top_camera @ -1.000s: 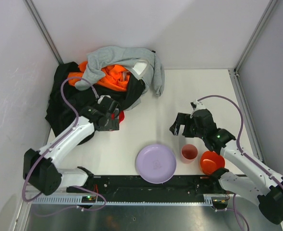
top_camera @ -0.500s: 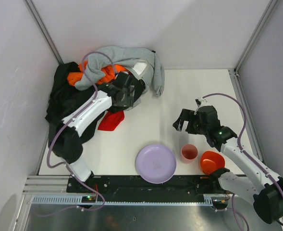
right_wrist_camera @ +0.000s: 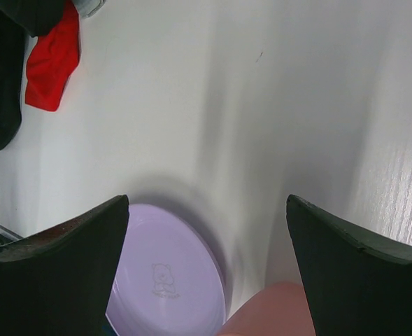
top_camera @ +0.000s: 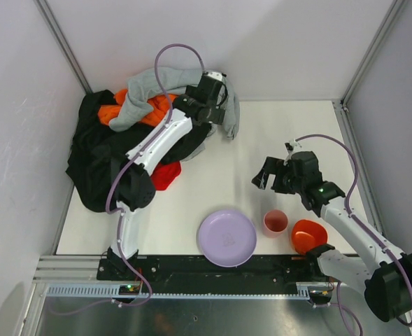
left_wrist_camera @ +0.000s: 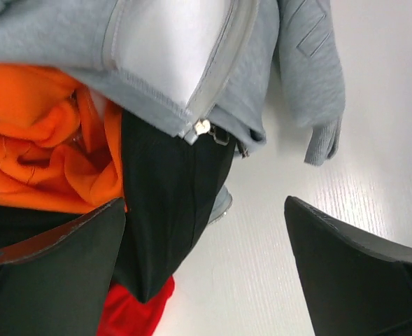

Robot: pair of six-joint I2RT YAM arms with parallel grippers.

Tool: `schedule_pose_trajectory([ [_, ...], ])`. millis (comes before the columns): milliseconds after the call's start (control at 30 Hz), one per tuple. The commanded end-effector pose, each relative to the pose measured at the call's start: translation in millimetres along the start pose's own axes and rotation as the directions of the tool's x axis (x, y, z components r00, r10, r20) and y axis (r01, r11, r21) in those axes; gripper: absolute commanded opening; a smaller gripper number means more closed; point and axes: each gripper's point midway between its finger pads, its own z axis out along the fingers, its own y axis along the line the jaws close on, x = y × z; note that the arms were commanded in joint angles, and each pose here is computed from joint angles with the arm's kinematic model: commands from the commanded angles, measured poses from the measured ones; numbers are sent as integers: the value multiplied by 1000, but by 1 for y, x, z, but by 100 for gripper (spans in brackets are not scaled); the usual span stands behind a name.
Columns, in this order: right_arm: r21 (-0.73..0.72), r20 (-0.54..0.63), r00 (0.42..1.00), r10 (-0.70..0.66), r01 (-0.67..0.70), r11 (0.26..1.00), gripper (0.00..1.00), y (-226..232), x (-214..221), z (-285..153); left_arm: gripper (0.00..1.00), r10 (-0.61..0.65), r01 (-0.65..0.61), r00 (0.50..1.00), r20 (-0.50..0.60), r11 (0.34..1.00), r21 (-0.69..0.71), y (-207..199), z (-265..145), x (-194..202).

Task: Pick out a specific cloth from the pile

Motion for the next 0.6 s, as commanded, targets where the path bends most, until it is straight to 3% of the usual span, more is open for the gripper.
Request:
schedule_pose_trajectory([
  [0, -50, 57, 998, -29, 32, 998, 99, 14, -24, -5, 100, 16, -15, 998, 63, 1000, -16, 0, 3, -26],
  [567, -31, 36, 999, -41, 42, 999, 99, -1, -25, -1, 100, -6, 6, 1000, -4, 998, -69, -14, 59, 5],
])
